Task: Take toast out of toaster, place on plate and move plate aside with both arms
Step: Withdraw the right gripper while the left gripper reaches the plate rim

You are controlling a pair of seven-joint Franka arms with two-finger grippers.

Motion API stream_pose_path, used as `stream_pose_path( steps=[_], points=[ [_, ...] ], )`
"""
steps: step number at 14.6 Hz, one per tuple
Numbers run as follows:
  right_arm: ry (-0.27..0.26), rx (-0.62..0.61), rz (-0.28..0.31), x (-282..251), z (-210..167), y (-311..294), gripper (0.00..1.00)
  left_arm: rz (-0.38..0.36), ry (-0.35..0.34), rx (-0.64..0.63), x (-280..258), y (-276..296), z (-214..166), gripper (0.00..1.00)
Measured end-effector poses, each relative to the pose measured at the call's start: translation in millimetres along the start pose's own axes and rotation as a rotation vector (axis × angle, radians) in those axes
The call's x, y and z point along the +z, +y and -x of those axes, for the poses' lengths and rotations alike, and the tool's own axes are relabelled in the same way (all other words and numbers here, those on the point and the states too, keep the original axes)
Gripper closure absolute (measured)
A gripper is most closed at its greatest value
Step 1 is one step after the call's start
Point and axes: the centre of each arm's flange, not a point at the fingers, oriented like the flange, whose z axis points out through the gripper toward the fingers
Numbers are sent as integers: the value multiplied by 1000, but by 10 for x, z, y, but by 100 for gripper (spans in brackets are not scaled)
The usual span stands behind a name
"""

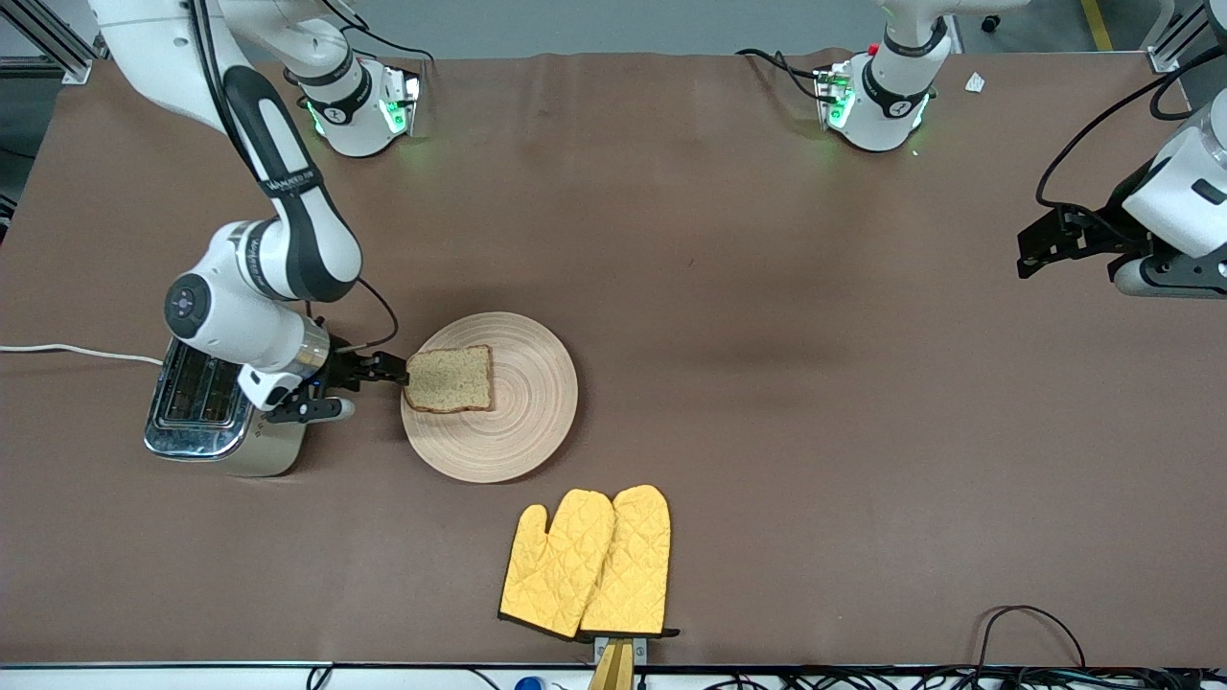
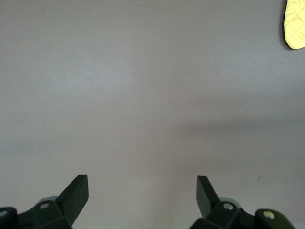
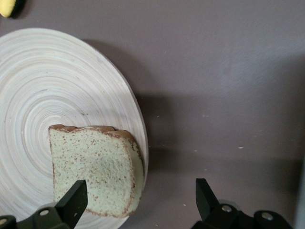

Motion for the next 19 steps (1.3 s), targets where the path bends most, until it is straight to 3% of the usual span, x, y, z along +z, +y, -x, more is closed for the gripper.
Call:
stream_pose_path(
  steps=[4,9,15,19],
  points=[
    [-45,-19,51,-949,-51,245,0,179,-102,-8,547,182,-207,0],
    [-42,-37,230,-2381,-41,634,0,455,-215,-75,1787,570,-740,0],
    [-57,-12,245,-3103,70,618,0,665,-264,-204,3163,1843,-969,0],
    [-15,13,233,-3688,319,654,0,761,-271,-296,3842,2598,-846,0]
  ],
)
